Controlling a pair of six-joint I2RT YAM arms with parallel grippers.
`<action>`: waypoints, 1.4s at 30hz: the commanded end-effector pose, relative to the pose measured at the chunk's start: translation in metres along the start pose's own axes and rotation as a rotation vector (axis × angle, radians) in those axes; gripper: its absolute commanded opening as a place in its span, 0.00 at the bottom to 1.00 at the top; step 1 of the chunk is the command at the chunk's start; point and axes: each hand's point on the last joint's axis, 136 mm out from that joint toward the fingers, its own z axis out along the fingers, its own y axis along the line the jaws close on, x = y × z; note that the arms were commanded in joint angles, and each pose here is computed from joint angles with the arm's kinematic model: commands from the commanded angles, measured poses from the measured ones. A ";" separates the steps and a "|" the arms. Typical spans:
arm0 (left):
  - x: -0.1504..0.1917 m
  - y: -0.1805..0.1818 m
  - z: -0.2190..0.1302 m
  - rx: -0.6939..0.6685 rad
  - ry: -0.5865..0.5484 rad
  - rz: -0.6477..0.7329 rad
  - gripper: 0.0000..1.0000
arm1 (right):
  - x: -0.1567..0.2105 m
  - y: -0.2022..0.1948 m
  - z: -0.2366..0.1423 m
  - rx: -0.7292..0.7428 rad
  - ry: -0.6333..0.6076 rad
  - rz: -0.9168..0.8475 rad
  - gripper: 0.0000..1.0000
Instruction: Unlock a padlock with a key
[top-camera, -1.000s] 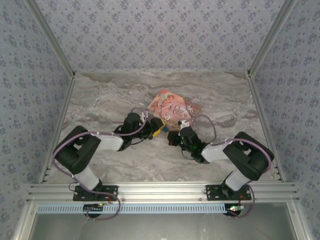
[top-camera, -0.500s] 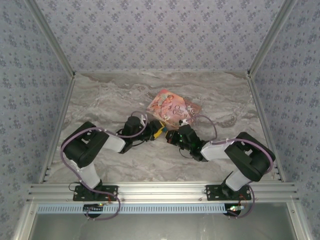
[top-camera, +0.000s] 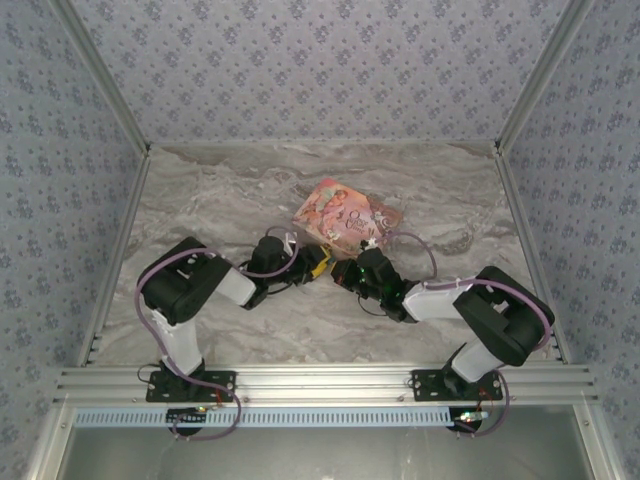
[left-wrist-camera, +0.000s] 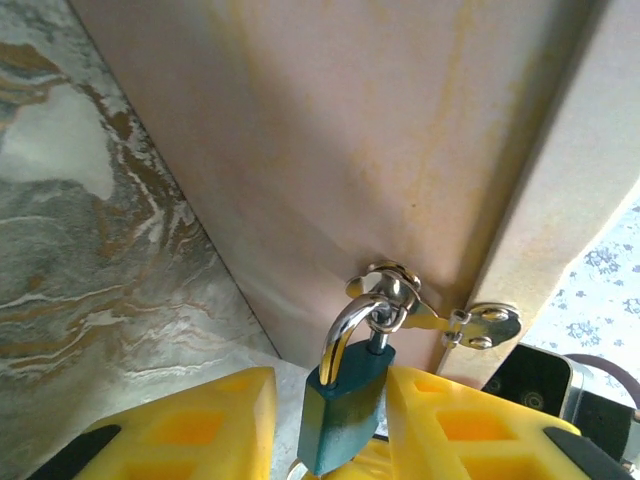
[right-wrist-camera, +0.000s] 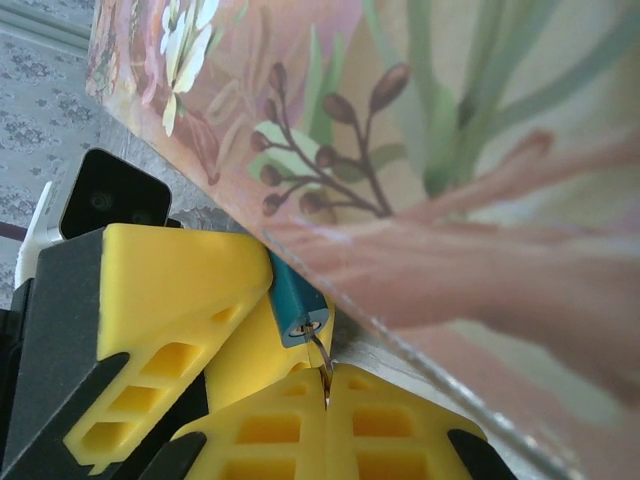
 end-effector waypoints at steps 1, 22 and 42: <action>0.004 -0.009 0.008 0.036 0.019 0.010 0.32 | -0.008 0.024 -0.002 -0.064 -0.004 0.042 0.00; 0.004 -0.028 0.006 0.056 0.012 0.055 0.02 | -0.011 -0.005 -0.039 0.143 -0.014 -0.170 0.39; 0.010 -0.040 -0.004 -0.084 0.028 -0.186 0.00 | -0.033 0.053 -0.111 0.172 -0.145 -1.477 0.73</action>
